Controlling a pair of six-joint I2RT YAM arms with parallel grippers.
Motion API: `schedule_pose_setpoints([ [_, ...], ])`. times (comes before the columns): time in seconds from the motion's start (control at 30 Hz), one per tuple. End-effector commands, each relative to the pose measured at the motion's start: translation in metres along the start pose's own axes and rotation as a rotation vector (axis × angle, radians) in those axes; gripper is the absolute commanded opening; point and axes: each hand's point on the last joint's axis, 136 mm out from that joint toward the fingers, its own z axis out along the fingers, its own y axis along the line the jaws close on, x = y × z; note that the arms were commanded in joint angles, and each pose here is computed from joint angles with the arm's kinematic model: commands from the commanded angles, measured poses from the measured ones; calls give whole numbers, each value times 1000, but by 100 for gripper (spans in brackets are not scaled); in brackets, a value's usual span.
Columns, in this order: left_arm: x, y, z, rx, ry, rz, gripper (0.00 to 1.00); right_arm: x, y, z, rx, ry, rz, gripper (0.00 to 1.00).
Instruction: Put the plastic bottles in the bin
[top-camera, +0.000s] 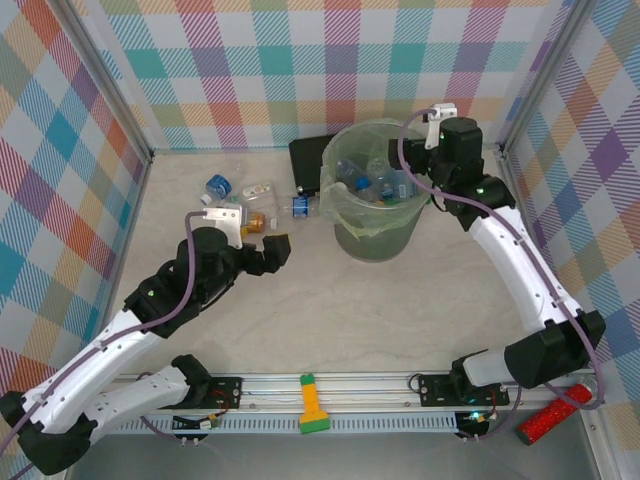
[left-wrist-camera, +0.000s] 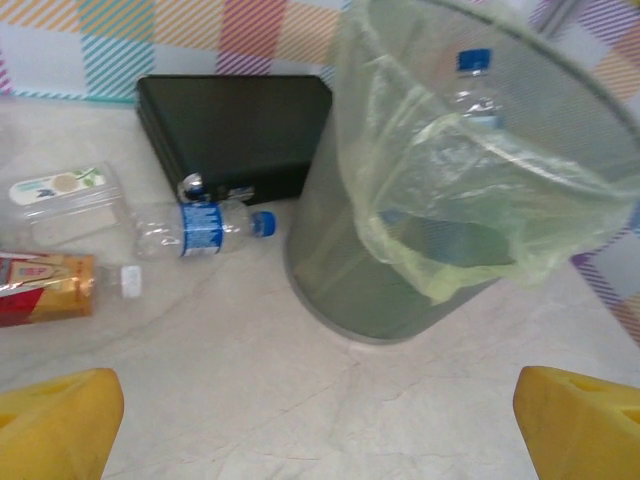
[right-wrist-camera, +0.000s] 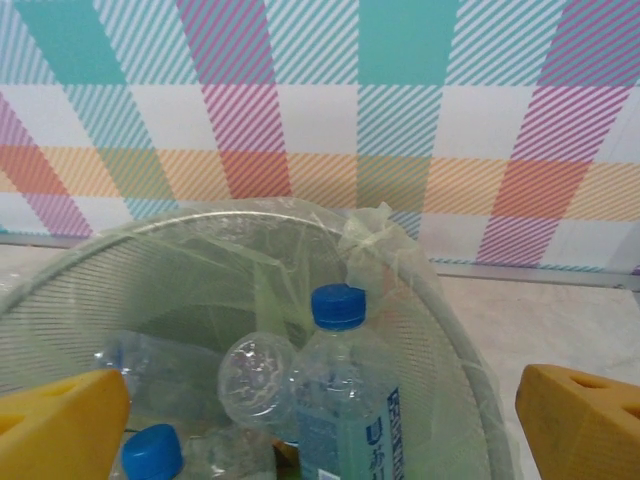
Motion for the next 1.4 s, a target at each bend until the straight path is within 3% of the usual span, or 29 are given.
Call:
schedule_pose_setpoints([
  [0.0, 12, 25, 9, -140, 30, -25, 99, -19, 10, -26, -78, -47, 59, 99],
  [0.3, 41, 83, 47, -329, 139, -178, 100, -7, 49, -63, -300, -12, 139, 99],
  [0.47, 43, 117, 73, -367, 167, -306, 99, 9, 75, -82, -404, 28, 148, 99],
  [0.77, 29, 163, 135, -456, 191, -319, 99, 38, 113, -106, -533, 91, 142, 99],
  [1.1, 24, 195, 218, -392, 239, -372, 100, 50, 132, -118, -579, 132, 142, 99],
  [1.37, 20, 207, 247, -385, 266, -333, 100, 52, 133, -118, -574, 141, 144, 99],
])
